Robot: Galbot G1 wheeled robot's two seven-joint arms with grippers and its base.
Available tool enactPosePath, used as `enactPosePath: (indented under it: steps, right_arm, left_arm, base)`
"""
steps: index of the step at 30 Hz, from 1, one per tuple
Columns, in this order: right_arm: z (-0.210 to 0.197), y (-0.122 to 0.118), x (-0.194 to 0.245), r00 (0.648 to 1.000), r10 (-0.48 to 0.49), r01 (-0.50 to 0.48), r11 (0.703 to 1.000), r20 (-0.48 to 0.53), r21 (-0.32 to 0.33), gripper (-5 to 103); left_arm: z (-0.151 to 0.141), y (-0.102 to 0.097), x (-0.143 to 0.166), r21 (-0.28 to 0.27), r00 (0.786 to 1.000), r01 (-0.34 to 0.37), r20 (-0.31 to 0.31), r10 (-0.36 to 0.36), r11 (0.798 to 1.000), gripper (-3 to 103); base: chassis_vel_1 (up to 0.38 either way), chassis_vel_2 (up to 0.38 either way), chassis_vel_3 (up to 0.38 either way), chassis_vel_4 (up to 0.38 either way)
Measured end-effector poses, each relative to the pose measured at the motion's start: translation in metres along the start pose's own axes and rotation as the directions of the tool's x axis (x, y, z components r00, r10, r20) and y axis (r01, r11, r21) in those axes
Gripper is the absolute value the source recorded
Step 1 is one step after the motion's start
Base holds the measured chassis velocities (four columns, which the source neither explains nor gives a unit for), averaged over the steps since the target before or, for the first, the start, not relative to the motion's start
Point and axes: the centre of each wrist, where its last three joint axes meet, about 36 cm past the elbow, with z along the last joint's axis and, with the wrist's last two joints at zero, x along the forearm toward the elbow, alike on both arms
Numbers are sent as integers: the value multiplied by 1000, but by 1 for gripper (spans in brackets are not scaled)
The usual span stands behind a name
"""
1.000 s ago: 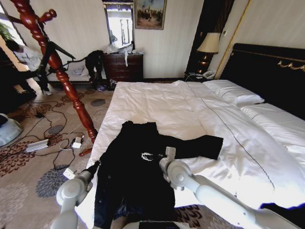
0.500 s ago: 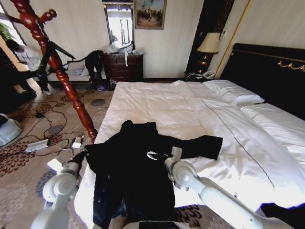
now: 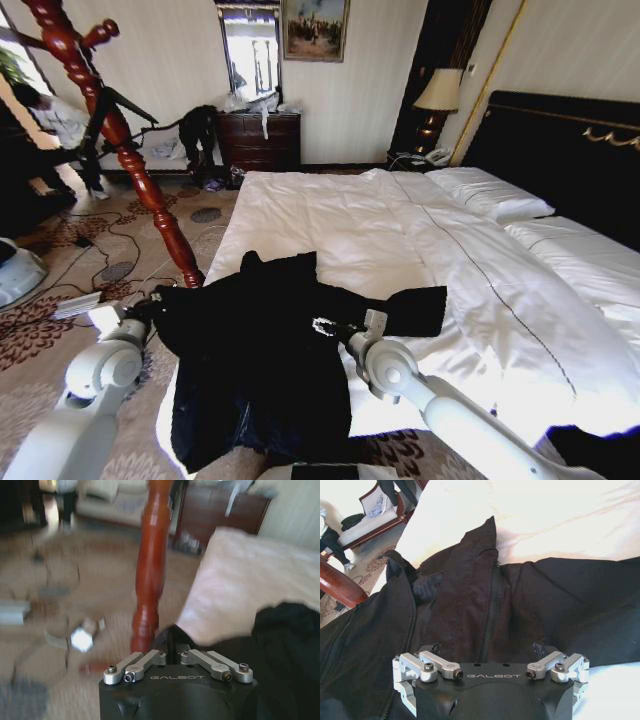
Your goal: Pick up the clothes from the bed and hang them on the clothes hanger.
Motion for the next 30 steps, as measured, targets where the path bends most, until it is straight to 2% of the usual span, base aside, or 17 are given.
enactPosePath:
  steps: [1, 3, 4, 5, 6, 7, 9, 10, 12, 16, 17, 19, 20, 22, 24, 25, 30]
  right_arm:
    - [2, -2, 1, 1000, 5, -5, 1000, 1, 0, 100]
    - [5, -5, 3, 1000, 14, -14, 1000, 2, 0, 100]
    - [6, -6, 4, 1000, 17, -17, 1000, 2, 0, 100]
    - [7, -8, 4, 1000, 20, -20, 1000, 2, 0, 100]
    - [7, -8, 4, 1000, 20, -20, 1000, 2, 0, 100]
    - [10, -10, 6, 1000, 27, -27, 1000, 0, 1, 100]
    - [12, -13, 7, 999, 35, -35, 999, 1, 0, 100]
    - [12, -13, 7, 999, 35, -35, 999, 1, 0, 100]
    - [13, -14, 8, 999, 40, -40, 999, 1, -1, 100]
    - [15, -17, 9, 999, 46, -46, 999, 5, 0, 100]
    - [15, -18, 10, 999, 49, -48, 999, 5, -1, 100]
    - [16, -20, 11, 999, 54, -54, 999, 8, 0, 100]
    - [16, -20, 11, 999, 54, -54, 999, 8, 0, 100]
    - [16, -21, 12, 998, 58, -58, 998, 10, 3, 100]
    - [15, -22, 13, 998, 58, -58, 998, 15, 5, 100]
    - [15, -21, 14, 998, 57, -57, 998, 17, 6, 100]
    - [14, -22, 16, 998, 56, -56, 998, 21, 9, 100]
  left_arm:
    - [11, 1, -2, 63, 997, 15, -73, -10, 998, 17]
    - [25, 4, -2, 134, 988, 27, -153, -6, 991, 28]
    - [31, 5, -1, 166, 982, 27, -188, 5, 986, 28]
    - [36, 6, 1, 199, 975, 26, -219, 19, 980, 34]
    - [36, 6, 1, 199, 975, 26, -219, 19, 980, 34]
    - [44, 7, 7, 257, 964, 23, -260, 46, 966, 39]
    - [51, 7, 19, 312, 962, 27, -268, 61, 950, 49]
    - [51, 7, 19, 312, 962, 27, -268, 61, 950, 49]
    - [51, 7, 34, 341, 970, 26, -238, 60, 940, 60]
    - [42, 6, 61, 340, 982, 8, -181, 58, 940, 77]
    - [39, 6, 68, 333, 984, 10, -170, 49, 943, 77]
    - [38, 9, 82, 275, 985, 59, -172, -11, 960, 88]
    - [38, 9, 82, 275, 985, 59, -172, -11, 960, 88]
    - [45, 14, 84, 218, 979, 124, -187, -83, 968, 97]
    - [60, 25, 74, 176, 958, 234, -207, -196, 956, 99]
    - [65, 27, 70, 177, 950, 260, -222, -219, 949, 100]
    - [77, 29, 66, 232, 933, 292, -285, -222, 928, 100]
  base:
    - [0, 0, 0, 0]
    - [0, 0, 0, 0]
    - [0, 0, 0, 0]
    - [0, 0, 0, 0]
    - [0, 0, 0, 0]
    - [0, 0, 0, 0]
    - [0, 0, 0, 0]
    - [0, 0, 0, 0]
    - [0, 0, 0, 0]
    - [0, 0, 0, 0]
    - [0, 0, 0, 0]
    - [0, 0, 0, 0]
    - [0, 0, 0, 0]
    - [0, 0, 0, 0]
    - [0, 0, 0, 0]
    - [0, 0, 0, 0]
    - [0, 0, 0, 0]
